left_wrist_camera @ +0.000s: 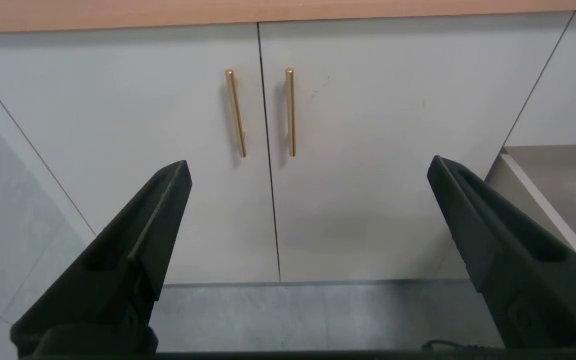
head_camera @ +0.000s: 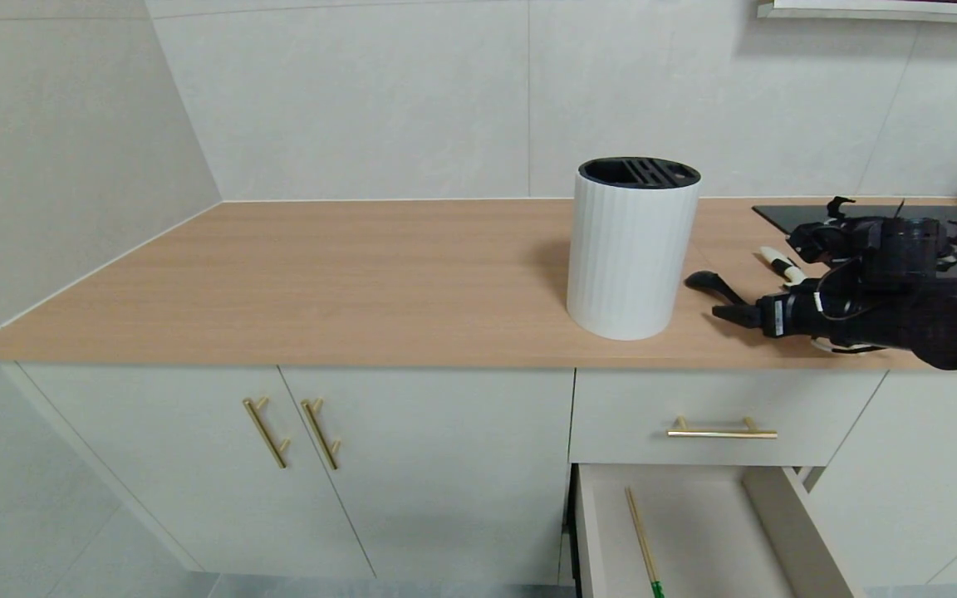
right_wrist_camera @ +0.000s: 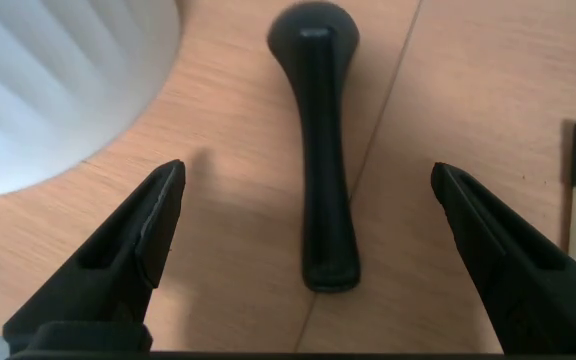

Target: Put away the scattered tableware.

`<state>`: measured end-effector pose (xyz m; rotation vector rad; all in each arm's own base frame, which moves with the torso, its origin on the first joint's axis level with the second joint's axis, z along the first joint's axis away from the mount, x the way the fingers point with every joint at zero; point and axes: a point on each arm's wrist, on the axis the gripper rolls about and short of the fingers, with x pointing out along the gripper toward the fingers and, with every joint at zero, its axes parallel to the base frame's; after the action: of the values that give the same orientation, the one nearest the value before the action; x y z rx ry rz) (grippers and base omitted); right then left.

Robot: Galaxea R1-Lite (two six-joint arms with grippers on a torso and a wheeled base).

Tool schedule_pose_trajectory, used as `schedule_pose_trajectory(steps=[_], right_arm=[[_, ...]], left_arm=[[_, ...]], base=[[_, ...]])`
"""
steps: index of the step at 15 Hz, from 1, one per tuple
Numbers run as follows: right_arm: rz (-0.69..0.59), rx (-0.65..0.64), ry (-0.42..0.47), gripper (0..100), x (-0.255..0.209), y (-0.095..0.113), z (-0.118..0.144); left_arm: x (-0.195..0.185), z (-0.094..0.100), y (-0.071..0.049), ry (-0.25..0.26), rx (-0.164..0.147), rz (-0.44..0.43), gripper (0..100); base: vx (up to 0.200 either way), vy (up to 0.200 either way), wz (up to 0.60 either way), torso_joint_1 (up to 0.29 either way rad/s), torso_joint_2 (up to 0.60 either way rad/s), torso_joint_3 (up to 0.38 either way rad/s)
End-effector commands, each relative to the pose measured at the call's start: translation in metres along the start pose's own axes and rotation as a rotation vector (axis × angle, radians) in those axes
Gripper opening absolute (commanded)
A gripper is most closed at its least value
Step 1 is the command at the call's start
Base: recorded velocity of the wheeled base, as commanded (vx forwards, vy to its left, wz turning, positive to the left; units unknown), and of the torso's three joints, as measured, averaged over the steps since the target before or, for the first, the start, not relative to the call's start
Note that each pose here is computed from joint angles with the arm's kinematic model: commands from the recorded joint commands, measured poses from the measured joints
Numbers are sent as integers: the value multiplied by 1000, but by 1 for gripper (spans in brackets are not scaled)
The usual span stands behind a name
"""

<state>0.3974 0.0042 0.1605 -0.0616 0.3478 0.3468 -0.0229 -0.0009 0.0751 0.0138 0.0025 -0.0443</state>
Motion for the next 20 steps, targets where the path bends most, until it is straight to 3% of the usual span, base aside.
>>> schedule_pose_trajectory(steps=[1, 10, 11, 20], right_arm=[[2, 2, 8, 100, 4, -1, -3], [5, 0, 23, 100, 9, 0, -8], [5, -1, 26, 0, 9, -1, -9], [-41, -4, 29, 0, 13, 0, -6]], left_arm=[[0, 0, 0, 0, 0, 0, 100], [0, 0, 0, 0, 0, 0, 100], [0, 0, 0, 0, 0, 0, 100], [0, 0, 0, 0, 0, 0, 100]], base=[[0, 0, 0, 0, 0, 0], [0, 0, 0, 0, 0, 0], [0, 0, 0, 0, 0, 0], [0, 0, 0, 0, 0, 0]])
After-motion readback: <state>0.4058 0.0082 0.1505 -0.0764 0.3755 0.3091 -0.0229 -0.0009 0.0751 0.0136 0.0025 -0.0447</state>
